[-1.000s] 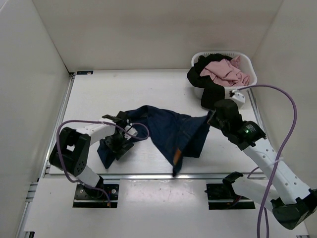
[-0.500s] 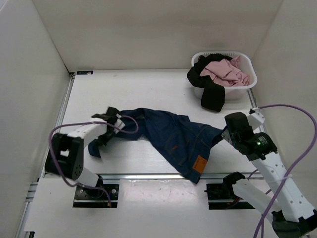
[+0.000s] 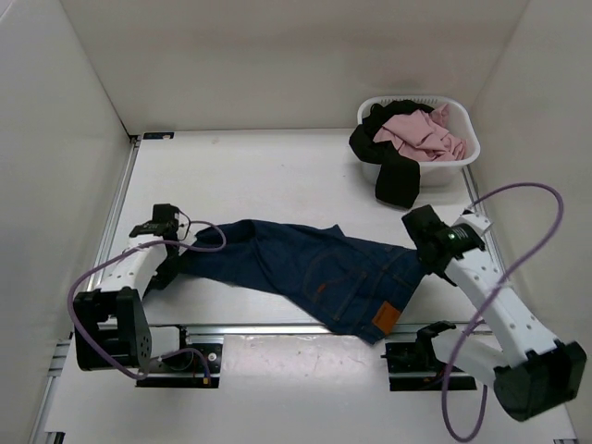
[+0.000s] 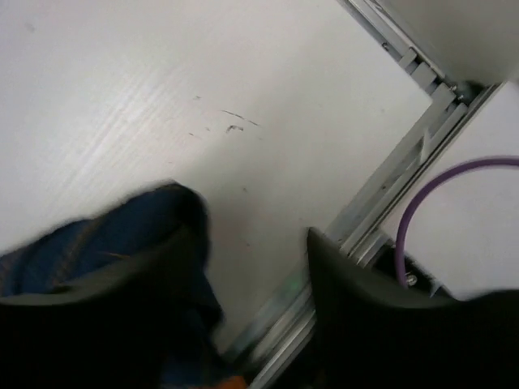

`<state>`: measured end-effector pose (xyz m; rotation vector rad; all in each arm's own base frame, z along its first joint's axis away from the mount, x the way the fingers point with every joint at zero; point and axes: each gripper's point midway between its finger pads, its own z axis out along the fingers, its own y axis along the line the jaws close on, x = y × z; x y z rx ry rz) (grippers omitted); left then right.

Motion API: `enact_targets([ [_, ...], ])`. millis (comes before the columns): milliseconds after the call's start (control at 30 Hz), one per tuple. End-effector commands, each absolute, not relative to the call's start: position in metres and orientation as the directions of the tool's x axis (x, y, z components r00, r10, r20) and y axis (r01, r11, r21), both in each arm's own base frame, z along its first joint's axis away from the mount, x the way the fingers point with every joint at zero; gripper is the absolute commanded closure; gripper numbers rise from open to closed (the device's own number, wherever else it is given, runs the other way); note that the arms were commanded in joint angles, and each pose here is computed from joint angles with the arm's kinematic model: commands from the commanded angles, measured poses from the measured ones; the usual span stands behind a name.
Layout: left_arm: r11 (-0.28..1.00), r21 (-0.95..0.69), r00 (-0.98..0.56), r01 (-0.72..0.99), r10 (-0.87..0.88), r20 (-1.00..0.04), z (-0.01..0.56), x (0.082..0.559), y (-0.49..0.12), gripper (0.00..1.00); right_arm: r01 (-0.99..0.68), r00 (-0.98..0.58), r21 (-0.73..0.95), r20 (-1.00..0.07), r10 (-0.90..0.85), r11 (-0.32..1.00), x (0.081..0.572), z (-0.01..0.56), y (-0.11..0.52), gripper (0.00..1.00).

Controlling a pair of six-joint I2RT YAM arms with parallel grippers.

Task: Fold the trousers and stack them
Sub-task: Flatten the trousers out

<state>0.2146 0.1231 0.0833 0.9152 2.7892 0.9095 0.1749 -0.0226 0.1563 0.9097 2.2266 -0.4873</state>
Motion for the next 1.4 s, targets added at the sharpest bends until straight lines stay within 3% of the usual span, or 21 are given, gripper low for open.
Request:
enact_targets([
  [0, 0.676, 0.398, -0.773, 0.62, 0.614, 0.162, 0.081, 0.179, 0.107, 0.0, 0.644, -0.637, -0.193, -0.67, 0.38, 0.74, 0.196, 0.143, -0.027, 0.28],
  [67, 0.693, 0.373, -0.769, 0.617, 0.631, 0.099, 0.099, 0.184, 0.097, 0.0, 0.629, -0.674, -0.193, -0.619, 0.404, 0.753, 0.211, 0.138, -0.023, 0.1],
  [100, 0.714, 0.313, -0.766, 0.626, 0.639, 0.071, 0.104, 0.181, 0.088, 0.0, 0.591, -0.706, -0.215, -0.605, 0.369, 0.777, 0.214, 0.141, -0.022, 0.1],
  [233, 0.761, 0.356, -0.778, 0.542, 0.615, -0.132, 0.157, 0.225, 0.076, 0.0, 0.517, -0.713, -0.196, -0.638, 0.293, 0.833, 0.231, 0.169, -0.015, 0.1],
  [300, 0.782, 0.363, -0.788, 0.506, 0.59, -0.174, 0.158, 0.243, 0.074, 0.0, 0.418, -0.708, -0.118, -0.664, 0.241, 0.901, 0.241, 0.181, 0.007, 0.13],
  [367, 0.81, 0.343, -0.819, 0.477, 0.551, -0.163, 0.143, 0.258, 0.072, 0.0, 0.205, -0.757, -0.005, -0.634, 0.156, 0.979, 0.246, 0.179, 0.05, 0.14],
  [533, 0.842, 0.208, -0.823, 0.498, 0.534, -0.194, 0.099, 0.293, 0.028, 0.0, -0.222, -0.87, 0.066, -0.463, -0.167, 0.973, 0.194, 0.116, 0.147, 0.17],
  [600, 0.838, 0.194, -0.811, 0.51, 0.544, -0.217, 0.094, 0.303, 0.013, 0.0, -0.363, -0.843, 0.103, -0.459, -0.28, 0.926, 0.166, 0.105, 0.189, 0.16],
  [667, 0.833, 0.201, -0.797, 0.516, 0.553, -0.243, 0.087, 0.314, 0.002, 0.0, -0.407, -0.837, 0.112, -0.442, -0.321, 0.906, 0.145, 0.092, 0.21, 0.14],
  [700, 0.818, 0.19, -0.777, 0.544, 0.576, -0.256, 0.076, 0.32, -0.019, 0.0, -0.473, -0.808, -0.006, -0.396, -0.437, 0.881, 0.117, 0.074, 0.22, 0.14],
  [833, 0.799, 0.188, -0.756, 0.571, 0.601, -0.259, 0.064, 0.323, -0.034, 0.0, -0.499, -0.793, -0.11, -0.342, -0.504, 0.86, 0.102, 0.06, 0.221, 0.14],
  [967, 0.802, 0.182, -0.772, 0.569, 0.598, -0.216, 0.045, 0.322, -0.037, 0.35, -0.516, -0.791, -0.099, -0.325, -0.518, 0.851, 0.088, 0.041, 0.231, 0.14],
  [1100, 0.806, 0.153, -0.784, 0.572, 0.592, -0.187, 0.032, 0.317, -0.042, 0.82, -0.448, -0.827, -0.171, -0.293, -0.479, 0.878, 0.091, 0.023, 0.213, 0.14],
  [1133, 0.811, 0.173, -0.795, 0.559, 0.583, -0.164, 0.029, 0.317, -0.037, 0.86, -0.419, -0.839, -0.198, -0.287, -0.461, 0.886, 0.095, 0.021, 0.207, 0.16],
  [1367, 0.8, 0.276, -0.795, 0.532, 0.585, -0.163, 0.035, 0.317, -0.016, 0.86, -0.307, -0.883, -0.273, -0.275, -0.379, 0.912, 0.108, -0.003, 0.185, 0.38],
])
